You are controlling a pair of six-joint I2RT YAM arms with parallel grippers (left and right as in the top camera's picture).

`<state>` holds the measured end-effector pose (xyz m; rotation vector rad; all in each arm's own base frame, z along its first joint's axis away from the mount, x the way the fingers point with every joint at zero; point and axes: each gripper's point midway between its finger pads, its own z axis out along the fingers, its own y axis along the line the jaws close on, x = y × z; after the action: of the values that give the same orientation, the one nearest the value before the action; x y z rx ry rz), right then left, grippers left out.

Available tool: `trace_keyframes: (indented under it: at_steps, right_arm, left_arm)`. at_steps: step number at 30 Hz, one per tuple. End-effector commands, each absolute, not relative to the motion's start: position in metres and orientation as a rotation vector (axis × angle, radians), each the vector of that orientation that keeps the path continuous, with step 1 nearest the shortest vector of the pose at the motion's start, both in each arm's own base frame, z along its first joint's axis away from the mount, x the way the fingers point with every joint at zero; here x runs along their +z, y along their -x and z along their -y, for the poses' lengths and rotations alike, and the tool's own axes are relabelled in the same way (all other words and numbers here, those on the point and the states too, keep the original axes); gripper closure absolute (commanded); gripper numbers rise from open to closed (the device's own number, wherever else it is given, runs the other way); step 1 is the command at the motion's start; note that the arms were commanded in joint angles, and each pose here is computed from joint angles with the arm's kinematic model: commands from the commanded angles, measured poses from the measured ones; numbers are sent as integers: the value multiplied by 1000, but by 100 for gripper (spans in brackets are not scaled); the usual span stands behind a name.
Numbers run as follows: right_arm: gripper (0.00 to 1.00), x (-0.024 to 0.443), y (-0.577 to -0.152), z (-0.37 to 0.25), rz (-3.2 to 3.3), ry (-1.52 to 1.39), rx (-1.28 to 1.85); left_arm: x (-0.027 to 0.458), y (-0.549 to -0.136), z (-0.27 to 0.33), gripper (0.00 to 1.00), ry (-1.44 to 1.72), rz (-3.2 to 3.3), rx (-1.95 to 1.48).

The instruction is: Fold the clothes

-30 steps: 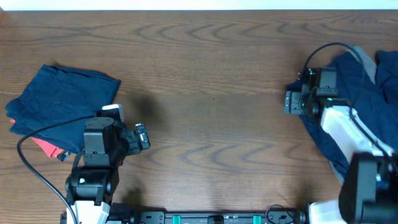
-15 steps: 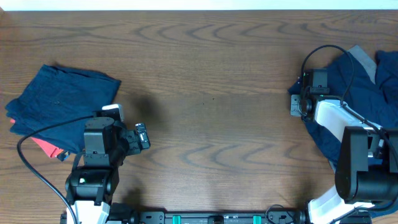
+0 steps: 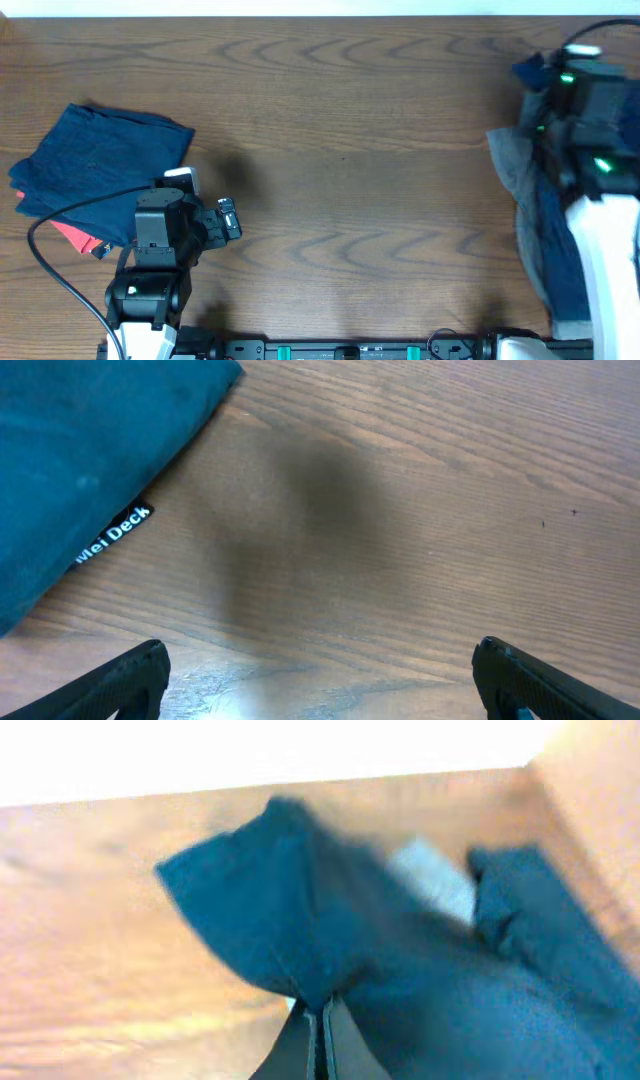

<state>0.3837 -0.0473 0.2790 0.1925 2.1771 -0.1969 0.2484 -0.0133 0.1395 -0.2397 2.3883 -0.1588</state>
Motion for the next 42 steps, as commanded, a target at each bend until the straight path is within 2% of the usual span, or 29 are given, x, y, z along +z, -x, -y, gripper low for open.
trace_keyframes:
  at_steps: [1,7,15,18,21,22,24,26,29,30,31,35,42]
  right_arm:
    - [99,298,-370,17,-2154,-90,-20]
    - [99,313,-358,-51,-2112,142,357]
    - [99,374,-400,-142,-1777,291,700]
    - [94,366,-412,-188,-1728,387,789]
    - [93,335,-426,-216,-1778,416,818]
    - [88,319,-431,-220,-1814,411,814]
    - [64,293,-441,-222,-1883,389,786]
    - [48,265,-449,-212,-1968,357,711]
    - [11,240,-457,-177,-2083,241,579]
    - [4,239,-457,-166,-2101,211,547]
    - [1,236,-456,-153,-2124,175,507]
    - [1,229,-439,-83,-2240,-13,299]
    - [1,196,-367,35,-2504,-369,-36]
  left_arm:
    - [149,-252,13,2,244,-2365,-164]
    - [149,-252,13,2,243,-2365,-164]
    - [153,-255,13,2,241,-2345,-167]
    - [155,-257,13,2,239,-2335,-169]
    - [155,-257,13,2,239,-2333,-169]
    - [155,-258,13,2,239,-2331,-168]
    - [156,-258,13,2,239,-2328,-169]
    - [158,-261,13,2,237,-2314,-171]
    - [160,-262,13,2,236,-2305,-172]
    - [160,-262,13,2,236,-2304,-172]
    - [160,-262,14,2,239,-2305,-178]
    - [164,-264,30,2,278,-2290,-327]
    - [151,-268,65,2,445,-2361,-635]
